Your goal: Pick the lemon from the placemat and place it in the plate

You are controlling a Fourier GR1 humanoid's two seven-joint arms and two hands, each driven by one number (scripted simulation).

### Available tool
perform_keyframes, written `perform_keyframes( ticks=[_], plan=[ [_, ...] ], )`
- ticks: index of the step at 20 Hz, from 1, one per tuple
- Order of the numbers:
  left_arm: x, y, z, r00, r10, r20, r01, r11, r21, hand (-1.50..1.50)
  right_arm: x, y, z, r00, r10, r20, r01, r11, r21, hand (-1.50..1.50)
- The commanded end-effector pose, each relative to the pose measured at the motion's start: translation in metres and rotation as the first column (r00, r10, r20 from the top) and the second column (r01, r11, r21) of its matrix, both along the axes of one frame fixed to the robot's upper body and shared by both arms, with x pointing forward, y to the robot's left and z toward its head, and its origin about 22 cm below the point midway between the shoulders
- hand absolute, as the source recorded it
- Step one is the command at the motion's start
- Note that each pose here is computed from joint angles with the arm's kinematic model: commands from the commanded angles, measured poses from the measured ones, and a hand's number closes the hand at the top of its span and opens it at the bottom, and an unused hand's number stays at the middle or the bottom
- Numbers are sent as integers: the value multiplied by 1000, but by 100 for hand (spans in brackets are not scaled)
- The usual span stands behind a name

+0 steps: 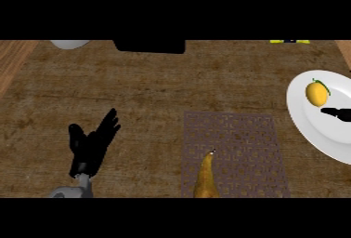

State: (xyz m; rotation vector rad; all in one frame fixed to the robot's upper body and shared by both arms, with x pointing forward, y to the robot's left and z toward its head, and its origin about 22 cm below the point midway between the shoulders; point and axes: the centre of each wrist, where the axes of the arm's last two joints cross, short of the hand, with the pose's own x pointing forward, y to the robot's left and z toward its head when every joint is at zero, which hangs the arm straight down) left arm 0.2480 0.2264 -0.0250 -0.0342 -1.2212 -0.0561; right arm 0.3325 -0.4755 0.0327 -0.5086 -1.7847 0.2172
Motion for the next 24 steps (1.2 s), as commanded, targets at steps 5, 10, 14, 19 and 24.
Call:
perform_keyframes(
  ticks=[5,10,14,19,24],
  plan=[
    [1,2,-3,1000,-4,-17,4,1000,-3,0,-37,-54,24,999,37,-7,-35,981,189,-150],
    [5,-5,4,1000,14,-2,-14,1000,-1,0,-69,-76,18,984,171,-42,-156,958,240,-150],
    [-3,3,3,1000,10,-16,-10,1000,-7,0,-91,-94,27,972,220,-80,-199,956,218,-150],
    [-12,17,-6,999,39,-22,-39,999,-11,0,-116,-104,19,967,228,-117,-211,967,146,-150],
    [-11,10,-12,999,48,-22,-48,999,-11,0,-130,-112,23,959,243,-148,-232,968,93,-150]
  ],
)
